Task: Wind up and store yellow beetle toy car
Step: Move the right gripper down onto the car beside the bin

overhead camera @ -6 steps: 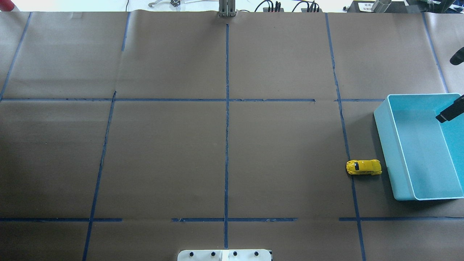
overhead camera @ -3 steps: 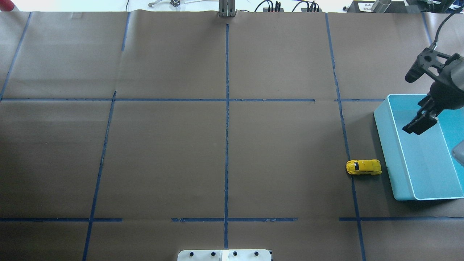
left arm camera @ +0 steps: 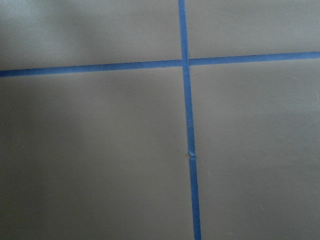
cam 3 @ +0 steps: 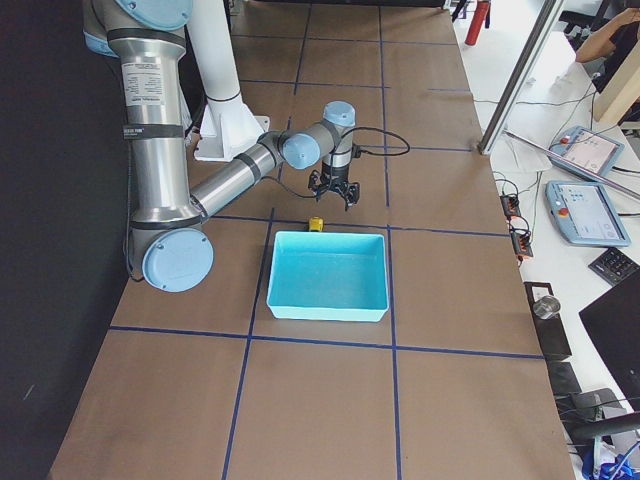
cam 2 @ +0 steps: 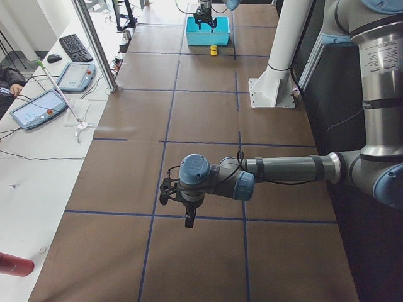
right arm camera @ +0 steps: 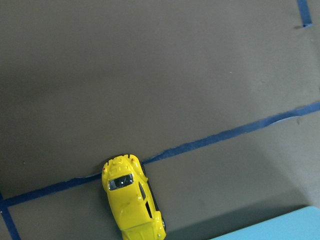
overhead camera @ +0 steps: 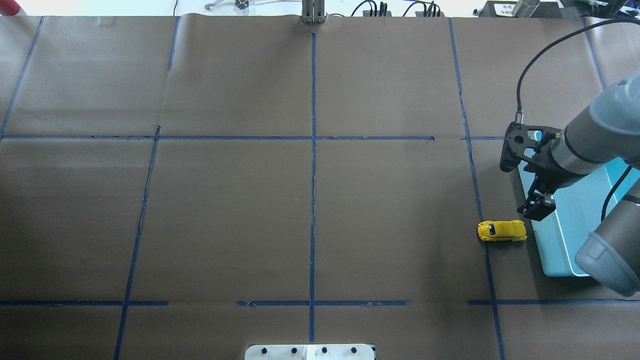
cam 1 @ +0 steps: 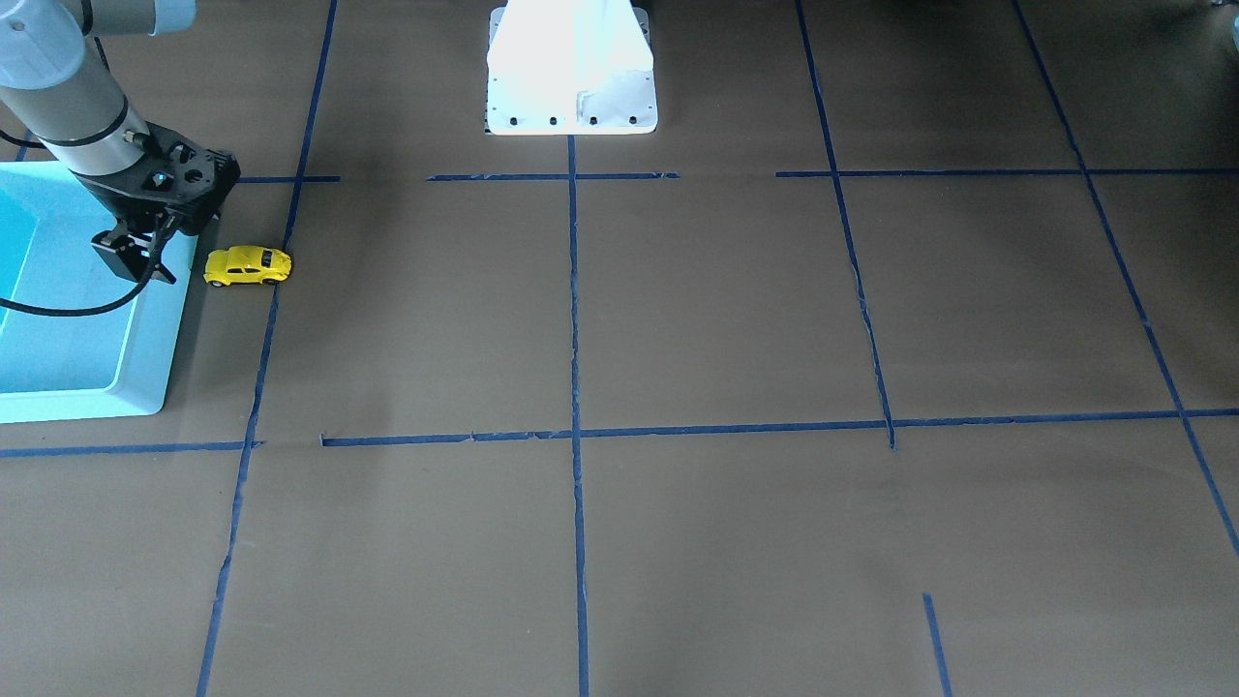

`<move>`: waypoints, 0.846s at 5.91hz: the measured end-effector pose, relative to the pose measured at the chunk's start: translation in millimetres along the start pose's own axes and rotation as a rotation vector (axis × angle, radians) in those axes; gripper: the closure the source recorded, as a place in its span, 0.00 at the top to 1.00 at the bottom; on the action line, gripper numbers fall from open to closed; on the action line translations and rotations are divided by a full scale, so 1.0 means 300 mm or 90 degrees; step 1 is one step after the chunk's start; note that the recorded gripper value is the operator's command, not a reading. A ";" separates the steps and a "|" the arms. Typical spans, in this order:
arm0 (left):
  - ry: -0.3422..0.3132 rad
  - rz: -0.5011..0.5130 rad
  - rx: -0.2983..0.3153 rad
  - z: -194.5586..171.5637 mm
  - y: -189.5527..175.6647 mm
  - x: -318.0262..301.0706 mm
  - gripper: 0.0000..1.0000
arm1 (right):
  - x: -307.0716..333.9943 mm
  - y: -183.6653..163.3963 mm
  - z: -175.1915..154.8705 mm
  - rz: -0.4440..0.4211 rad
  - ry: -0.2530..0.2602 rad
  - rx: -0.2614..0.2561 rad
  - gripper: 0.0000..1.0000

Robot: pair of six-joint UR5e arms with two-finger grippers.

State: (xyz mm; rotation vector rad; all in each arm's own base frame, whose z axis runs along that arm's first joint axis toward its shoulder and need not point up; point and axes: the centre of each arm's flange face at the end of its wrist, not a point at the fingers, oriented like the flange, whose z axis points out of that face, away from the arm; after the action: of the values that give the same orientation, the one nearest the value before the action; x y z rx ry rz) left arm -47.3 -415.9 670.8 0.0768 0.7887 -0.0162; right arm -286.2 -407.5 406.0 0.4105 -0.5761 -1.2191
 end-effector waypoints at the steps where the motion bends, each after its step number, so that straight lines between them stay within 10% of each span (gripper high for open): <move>1: -0.002 -0.021 -0.010 -0.008 -0.001 -0.012 1.00 | -0.054 -0.035 0.064 -0.034 0.006 -0.012 1.00; 5: -0.005 -0.067 -0.040 -0.054 -0.055 -0.005 1.00 | -0.146 -0.070 0.218 -0.110 0.016 -0.049 1.00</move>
State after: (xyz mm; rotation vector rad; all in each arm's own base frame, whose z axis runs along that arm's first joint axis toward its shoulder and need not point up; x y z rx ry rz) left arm -60.5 -431.0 659.3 -0.0248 0.7839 -0.0905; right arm -352.4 -371.5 436.9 0.4160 -0.4776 -1.3951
